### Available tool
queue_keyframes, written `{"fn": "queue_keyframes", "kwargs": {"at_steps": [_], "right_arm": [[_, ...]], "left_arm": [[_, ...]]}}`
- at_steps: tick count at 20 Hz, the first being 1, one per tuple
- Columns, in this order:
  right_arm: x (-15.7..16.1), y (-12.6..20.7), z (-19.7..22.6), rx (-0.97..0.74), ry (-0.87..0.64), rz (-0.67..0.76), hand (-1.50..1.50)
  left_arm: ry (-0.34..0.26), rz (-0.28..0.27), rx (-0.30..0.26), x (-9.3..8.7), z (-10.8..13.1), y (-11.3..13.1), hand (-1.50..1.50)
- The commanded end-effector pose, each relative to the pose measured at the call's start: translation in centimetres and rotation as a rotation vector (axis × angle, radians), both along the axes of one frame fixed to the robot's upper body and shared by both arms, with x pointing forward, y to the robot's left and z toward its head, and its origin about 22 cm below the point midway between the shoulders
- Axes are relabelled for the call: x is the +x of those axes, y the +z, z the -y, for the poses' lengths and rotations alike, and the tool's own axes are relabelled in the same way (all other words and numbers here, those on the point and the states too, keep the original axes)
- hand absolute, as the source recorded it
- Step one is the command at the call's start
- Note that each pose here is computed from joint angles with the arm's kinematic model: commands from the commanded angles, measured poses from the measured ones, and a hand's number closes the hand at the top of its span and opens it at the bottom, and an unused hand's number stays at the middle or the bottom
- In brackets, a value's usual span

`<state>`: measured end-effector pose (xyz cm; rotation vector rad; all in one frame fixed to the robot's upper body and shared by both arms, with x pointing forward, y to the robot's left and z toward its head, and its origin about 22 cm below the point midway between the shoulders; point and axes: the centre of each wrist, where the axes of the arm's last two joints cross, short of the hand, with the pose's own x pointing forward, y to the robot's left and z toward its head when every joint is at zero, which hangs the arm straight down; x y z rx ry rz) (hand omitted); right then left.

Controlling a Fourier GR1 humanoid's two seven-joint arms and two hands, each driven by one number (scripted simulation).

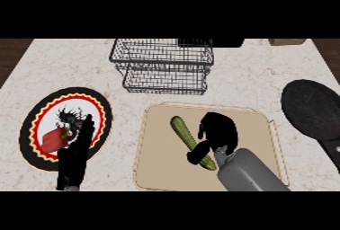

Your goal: Pick the squash from the tray and place it in the tiered basket

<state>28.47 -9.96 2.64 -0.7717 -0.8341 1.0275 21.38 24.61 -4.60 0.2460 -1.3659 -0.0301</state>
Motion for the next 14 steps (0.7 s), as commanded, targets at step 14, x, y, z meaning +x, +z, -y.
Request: {"fn": "queue_keyframes", "kwargs": {"at_steps": [14], "right_arm": [[2.0, 13.1, 10.1, 0.299, 0.190, 0.420, 1.50]], "left_arm": [[0.051, -0.077, 0.000, -1.5, -1.4, -1.8, 0.00]]}}
